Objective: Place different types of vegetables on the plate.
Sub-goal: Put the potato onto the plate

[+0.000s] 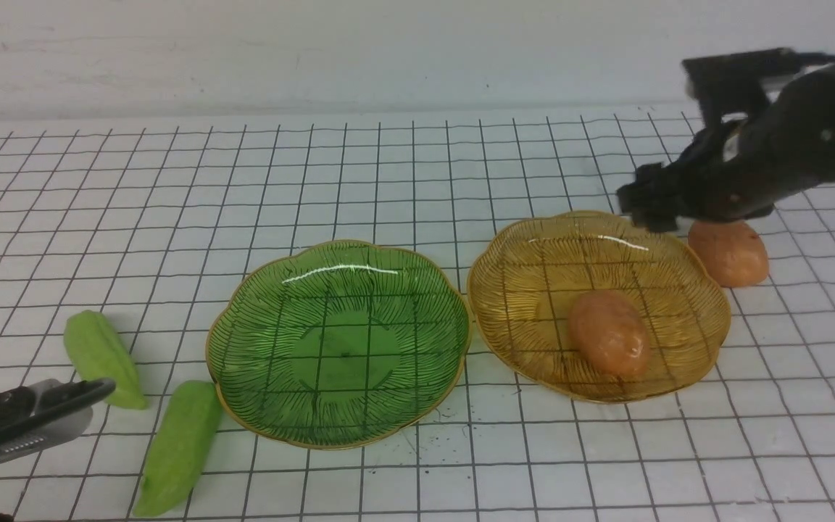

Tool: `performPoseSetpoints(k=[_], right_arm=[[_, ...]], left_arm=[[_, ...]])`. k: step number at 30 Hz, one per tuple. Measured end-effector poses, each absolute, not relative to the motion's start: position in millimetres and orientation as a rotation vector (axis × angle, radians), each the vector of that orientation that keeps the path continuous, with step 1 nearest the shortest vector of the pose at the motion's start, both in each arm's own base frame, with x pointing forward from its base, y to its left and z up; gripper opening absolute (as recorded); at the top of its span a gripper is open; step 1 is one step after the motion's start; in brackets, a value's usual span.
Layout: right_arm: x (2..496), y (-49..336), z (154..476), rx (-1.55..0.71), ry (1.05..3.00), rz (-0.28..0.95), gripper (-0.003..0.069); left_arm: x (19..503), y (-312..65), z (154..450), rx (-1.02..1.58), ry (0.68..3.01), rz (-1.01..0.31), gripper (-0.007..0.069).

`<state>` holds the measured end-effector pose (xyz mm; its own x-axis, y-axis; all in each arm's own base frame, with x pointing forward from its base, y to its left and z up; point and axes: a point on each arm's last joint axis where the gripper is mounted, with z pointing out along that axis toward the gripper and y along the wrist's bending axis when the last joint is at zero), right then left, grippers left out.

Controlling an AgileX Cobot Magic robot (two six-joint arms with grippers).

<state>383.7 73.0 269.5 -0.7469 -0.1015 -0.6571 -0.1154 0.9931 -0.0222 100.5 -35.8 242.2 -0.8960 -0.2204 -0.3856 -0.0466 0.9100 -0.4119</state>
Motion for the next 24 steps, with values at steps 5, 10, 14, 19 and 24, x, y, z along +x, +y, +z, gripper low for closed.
performPoseSetpoints(k=[5, 10, 14, 19, 24], right_arm=[[403, 26, 269, -0.019, 2.364, -0.029, 0.0090], [417, 7, 244, 0.005, 2.375, -0.059, 0.0063], [426, 6, 214, 0.000, 2.428, -0.063, 0.0232], [433, 7, 196, -0.008, 2.430, -0.056, 0.0456], [441, 8, 178, -0.014, 2.422, -0.045, 0.0631]], left_arm=[[101, -36, 242, -0.194, 2.639, -0.555, 0.0048], [101, -36, 242, -0.194, 2.639, -0.555, 0.0048], [101, -36, 242, -0.194, 2.638, -0.553, 0.0048], [101, -36, 242, -0.197, 2.636, -0.553, 0.0048], [101, -36, 242, -0.199, 2.636, -0.554, 0.0048]])
